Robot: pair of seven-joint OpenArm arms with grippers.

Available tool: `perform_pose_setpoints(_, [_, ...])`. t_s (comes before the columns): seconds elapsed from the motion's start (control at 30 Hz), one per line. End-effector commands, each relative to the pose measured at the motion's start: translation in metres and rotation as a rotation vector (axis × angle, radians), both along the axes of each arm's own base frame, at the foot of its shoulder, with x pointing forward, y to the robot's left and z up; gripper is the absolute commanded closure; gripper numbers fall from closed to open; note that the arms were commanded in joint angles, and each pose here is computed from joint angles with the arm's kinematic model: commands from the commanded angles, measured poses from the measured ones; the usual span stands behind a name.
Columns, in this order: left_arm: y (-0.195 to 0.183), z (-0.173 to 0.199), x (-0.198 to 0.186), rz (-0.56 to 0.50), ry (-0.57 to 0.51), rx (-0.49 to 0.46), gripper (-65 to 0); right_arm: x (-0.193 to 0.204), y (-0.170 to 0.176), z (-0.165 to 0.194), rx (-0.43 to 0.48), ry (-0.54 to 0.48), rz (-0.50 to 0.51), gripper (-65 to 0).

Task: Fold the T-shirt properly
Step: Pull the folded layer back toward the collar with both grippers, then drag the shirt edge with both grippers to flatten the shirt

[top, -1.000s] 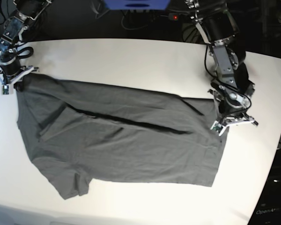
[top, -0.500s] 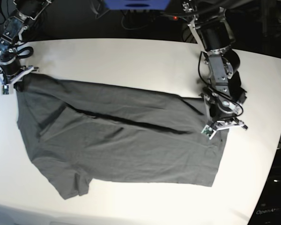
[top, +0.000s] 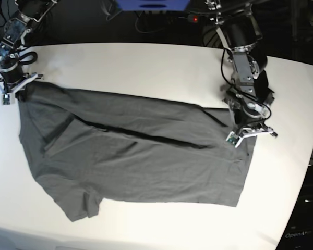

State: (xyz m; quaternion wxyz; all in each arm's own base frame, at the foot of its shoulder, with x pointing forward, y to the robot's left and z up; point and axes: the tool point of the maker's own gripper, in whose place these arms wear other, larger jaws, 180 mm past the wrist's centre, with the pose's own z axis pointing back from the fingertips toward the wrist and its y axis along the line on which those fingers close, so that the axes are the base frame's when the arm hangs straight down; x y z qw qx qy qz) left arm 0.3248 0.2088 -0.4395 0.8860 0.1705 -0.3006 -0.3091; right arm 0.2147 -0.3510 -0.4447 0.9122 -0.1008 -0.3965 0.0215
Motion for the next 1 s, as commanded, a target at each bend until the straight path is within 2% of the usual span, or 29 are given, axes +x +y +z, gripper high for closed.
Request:
perform_pose_setpoints(0.0, [0.011, -0.011, -0.019, 0.012, 0.081, 0.048, -6.2, -0.040, -0.006, -0.028, -0.037, 0.220, 0.001, -0.7])
perform_pose_setpoints(0.4, [0.019, -0.014, -0.065, 0.024, 0.117, 0.089, -6.2, -0.057, -0.006, -0.034, -0.039, 0.257, 0.001, -0.7])
perform_pose_setpoints(0.97, [0.006, -0.040, -0.140, 0.028, 0.244, 0.070, -6.2, -0.093, -0.014, -0.040, -0.042, 0.313, -0.030, -0.7])
